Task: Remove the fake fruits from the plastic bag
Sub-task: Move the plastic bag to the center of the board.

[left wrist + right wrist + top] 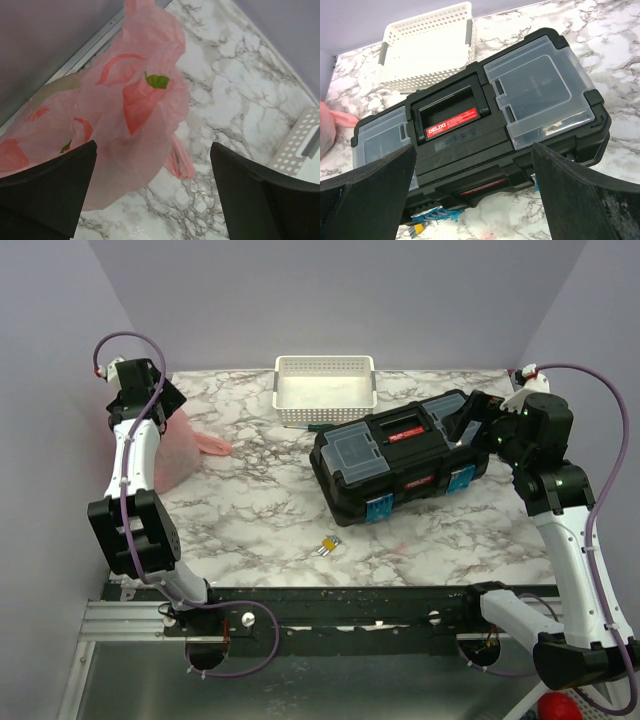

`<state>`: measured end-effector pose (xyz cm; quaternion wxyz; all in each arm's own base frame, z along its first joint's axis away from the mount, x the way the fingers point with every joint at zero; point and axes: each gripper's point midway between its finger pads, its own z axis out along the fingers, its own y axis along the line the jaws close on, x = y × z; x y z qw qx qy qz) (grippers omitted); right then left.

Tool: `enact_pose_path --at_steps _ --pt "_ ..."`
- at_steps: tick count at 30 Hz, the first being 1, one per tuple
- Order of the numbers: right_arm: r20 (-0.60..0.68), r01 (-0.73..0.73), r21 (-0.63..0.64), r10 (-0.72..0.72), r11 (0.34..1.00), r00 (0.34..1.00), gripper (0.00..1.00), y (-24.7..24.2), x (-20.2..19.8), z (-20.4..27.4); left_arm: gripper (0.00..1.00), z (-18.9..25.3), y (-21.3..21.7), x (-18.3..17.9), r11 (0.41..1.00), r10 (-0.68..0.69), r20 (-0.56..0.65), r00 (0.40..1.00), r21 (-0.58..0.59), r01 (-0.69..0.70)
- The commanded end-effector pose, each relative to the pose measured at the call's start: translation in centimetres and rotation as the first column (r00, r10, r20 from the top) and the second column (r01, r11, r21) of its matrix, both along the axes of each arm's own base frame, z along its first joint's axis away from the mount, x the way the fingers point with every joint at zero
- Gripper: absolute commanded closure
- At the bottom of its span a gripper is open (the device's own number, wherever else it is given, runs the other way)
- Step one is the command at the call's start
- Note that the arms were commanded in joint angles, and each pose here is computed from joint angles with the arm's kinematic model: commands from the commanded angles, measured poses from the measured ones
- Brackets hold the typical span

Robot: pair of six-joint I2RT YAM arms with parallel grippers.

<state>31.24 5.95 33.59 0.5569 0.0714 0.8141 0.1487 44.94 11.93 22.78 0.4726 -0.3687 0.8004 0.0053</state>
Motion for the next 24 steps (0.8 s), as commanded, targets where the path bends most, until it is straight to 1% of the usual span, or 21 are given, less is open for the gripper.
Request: enact_pose_path --at_steps 1,3,5,6,7,8,9,11,12,14,17,18,20,22,24 --pt "0.003 -0.027 -0.023 0.027 0.999 1.0 0.0 0.1 -0.4 0.4 0.06 -2.5 1.8 -1.1 0.998 0.058 -0.095 0.994 -0.033 -0.061" --pt "0.011 -0.029 -0.008 0.029 1.0 1.0 0.0 0.2 -0.4 0.5 0.08 -3.3 2.2 -1.3 0.997 0.067 -0.094 0.993 -0.033 -0.07" --pt "0.017 -0.036 0.008 0.036 0.999 0.999 0.0 0.5 -0.3 0.5 0.15 -4.1 1.9 -1.4 0.997 0.049 -0.129 0.99 -0.056 -0.057" --pt "0.016 -0.043 0.013 0.043 0.999 0.999 0.0 0.7 -0.3 0.4 0.16 -4.0 1.4 -1.2 0.996 0.028 -0.14 0.99 -0.083 -0.04" --pt "0.015 -0.05 0.017 0.05 0.999 0.999 0.0 0.8 -0.3 0.4 0.19 -3.6 0.4 -1.0 0.994 -0.016 -0.135 0.991 -0.11 0.001" --pt "0.009 -0.053 0.018 0.053 0.998 0.999 0.0 0.9 -0.2 0.2 0.2 -3.0 -0.6 -0.8 0.993 -0.058 -0.118 0.991 -0.113 0.045" --pt "0.004 -0.054 0.018 0.054 0.998 0.999 0.0 0.9 -0.2 0.0 0.19 -2.5 -1.2 -0.8 0.995 -0.071 -0.11 0.991 -0.079 0.062" --pt "-0.007 -0.049 0.016 0.049 0.999 0.999 0.0 0.8 -0.2 -0.4 0.14 -1.2 -1.4 -1.3 0.998 -0.044 -0.092 0.995 0.047 0.049" --pt "-0.014 -0.047 0.014 0.047 0.999 0.999 0.0 0.8 -0.3 -0.7 0.14 -0.5 -1.6 -1.4 0.995 -0.046 -0.071 0.996 0.088 0.052" --pt "-0.017 -0.044 0.012 0.045 0.999 0.999 0.0 0.7 -0.5 -1.0 0.14 -0.3 -1.8 -2.1 0.994 -0.018 -0.088 0.996 0.106 0.027" --pt "-0.019 -0.039 -0.001 0.039 0.999 0.999 0.0 0.5 -0.6 -1.1 0.13 0.9 -2.9 -2.3 0.982 0.008 -0.097 0.995 0.189 0.01" --pt "-0.018 -0.034 -0.007 0.034 0.999 0.999 0.0 0.3 -0.6 -1.1 0.15 0.9 -3.7 -2.2 0.982 0.002 -0.094 0.996 0.187 0.016" --pt "-0.014 -0.021 -0.014 0.021 1.0 1.0 0.0 0.1 -0.6 -1.0 0.18 0.2 -5.3 -2.0 0.993 0.014 -0.102 0.995 0.115 -0.002" --pt "-0.009 -0.015 -0.015 0.015 1.0 1.0 0.0 0.0 -0.6 -0.9 0.19 -1.1 -7.4 -1.6 1.0 -0.008 -0.119 0.993 0.0 0.008" --pt "-0.007 -0.016 -0.01 0.016 1.0 1.0 0.0 0.0 -0.5 -0.9 0.2 -2.6 -9.2 -1.1 0.993 -0.012 -0.134 0.991 -0.117 -0.004"
